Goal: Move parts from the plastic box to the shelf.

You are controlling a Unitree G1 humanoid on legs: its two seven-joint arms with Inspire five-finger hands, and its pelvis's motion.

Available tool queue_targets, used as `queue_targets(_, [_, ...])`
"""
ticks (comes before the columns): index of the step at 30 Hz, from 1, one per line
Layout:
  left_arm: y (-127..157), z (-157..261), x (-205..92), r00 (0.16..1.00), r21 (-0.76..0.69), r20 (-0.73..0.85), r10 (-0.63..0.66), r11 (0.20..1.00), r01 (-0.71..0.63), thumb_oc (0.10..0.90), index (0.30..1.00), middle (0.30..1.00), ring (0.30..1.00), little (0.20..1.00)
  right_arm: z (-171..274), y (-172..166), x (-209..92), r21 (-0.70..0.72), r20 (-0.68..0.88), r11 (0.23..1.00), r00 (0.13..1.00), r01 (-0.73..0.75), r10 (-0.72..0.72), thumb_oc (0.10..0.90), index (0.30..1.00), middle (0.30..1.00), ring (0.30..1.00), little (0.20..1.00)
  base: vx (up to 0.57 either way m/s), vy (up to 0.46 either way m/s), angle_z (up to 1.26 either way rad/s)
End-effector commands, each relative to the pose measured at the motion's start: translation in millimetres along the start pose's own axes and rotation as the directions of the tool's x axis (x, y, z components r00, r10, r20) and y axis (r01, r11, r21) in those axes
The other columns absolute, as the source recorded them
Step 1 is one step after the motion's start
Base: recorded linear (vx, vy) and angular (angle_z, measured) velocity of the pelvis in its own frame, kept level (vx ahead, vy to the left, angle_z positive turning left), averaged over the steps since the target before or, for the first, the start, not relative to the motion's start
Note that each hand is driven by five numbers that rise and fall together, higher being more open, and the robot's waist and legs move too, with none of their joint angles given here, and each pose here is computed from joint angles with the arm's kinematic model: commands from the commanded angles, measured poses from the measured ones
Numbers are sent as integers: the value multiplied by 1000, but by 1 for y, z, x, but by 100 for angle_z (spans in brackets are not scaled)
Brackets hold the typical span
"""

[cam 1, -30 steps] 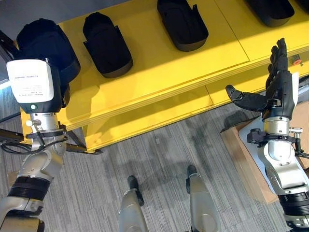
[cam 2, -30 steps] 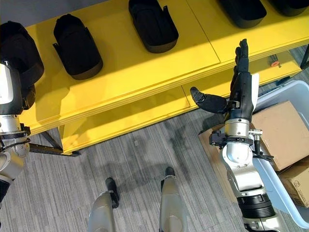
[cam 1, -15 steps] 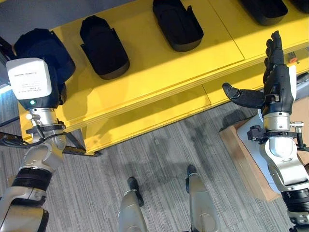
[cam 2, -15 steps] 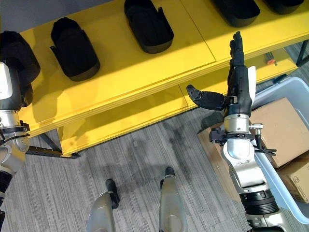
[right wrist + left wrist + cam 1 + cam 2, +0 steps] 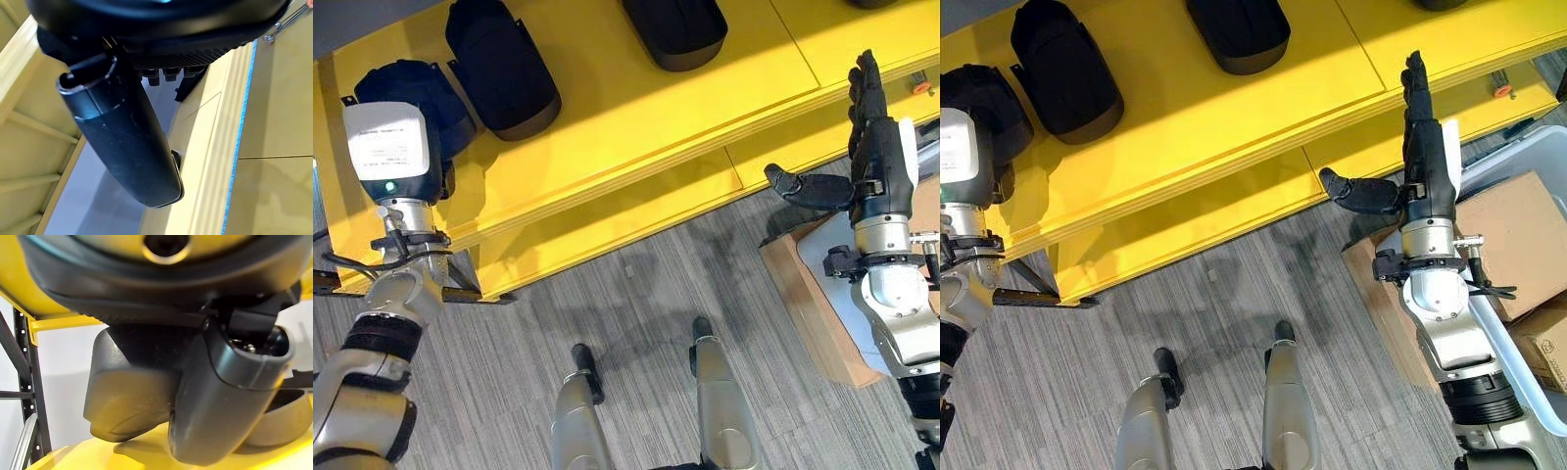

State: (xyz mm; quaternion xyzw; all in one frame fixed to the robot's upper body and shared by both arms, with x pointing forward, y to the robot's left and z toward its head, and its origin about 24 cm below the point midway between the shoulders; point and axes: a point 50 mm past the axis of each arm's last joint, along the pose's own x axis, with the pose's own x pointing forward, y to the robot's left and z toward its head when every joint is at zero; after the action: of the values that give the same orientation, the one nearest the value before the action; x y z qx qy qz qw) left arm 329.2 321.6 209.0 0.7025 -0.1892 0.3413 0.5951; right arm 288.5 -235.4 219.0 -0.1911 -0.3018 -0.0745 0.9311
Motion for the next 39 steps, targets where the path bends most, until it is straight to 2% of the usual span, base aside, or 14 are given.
queue_targets(1, [49, -33, 33, 977, 71, -65, 202, 978, -198, 400, 300, 300, 300, 300, 53, -17, 24, 59, 289, 997, 955, 53, -68, 900, 1000, 1000, 1000, 1000, -48, 20, -1])
queue_targets(8, [48, -43, 35, 976, 95, -117, 182, 981, -171, 400, 300, 300, 300, 300, 55, -16, 28, 87, 287, 994, 954, 65, -88, 900, 1000, 1000, 1000, 1000, -44, -29, 5])
queue_targets(21, [32, -67, 12, 980, 142, -185, 68, 989, -42, 400, 300, 300, 300, 300, 59, -17, 30, 72, 291, 995, 952, 73, -91, 900, 1000, 1000, 1000, 1000, -2, -3, 2])
queue_targets(34, [36, -74, 18, 992, 250, -124, -7, 967, 38, 400, 300, 300, 300, 300, 62, -23, 33, 52, 304, 997, 950, 57, -70, 900, 1000, 1000, 1000, 1000, -4, 28, -1])
queue_targets(39, [37, -71, 18, 996, 275, -84, -8, 961, 31, 400, 300, 300, 300, 300, 63, -24, 32, 49, 310, 997, 948, 57, -70, 900, 1000, 1000, 1000, 1000, -6, 13, -2])
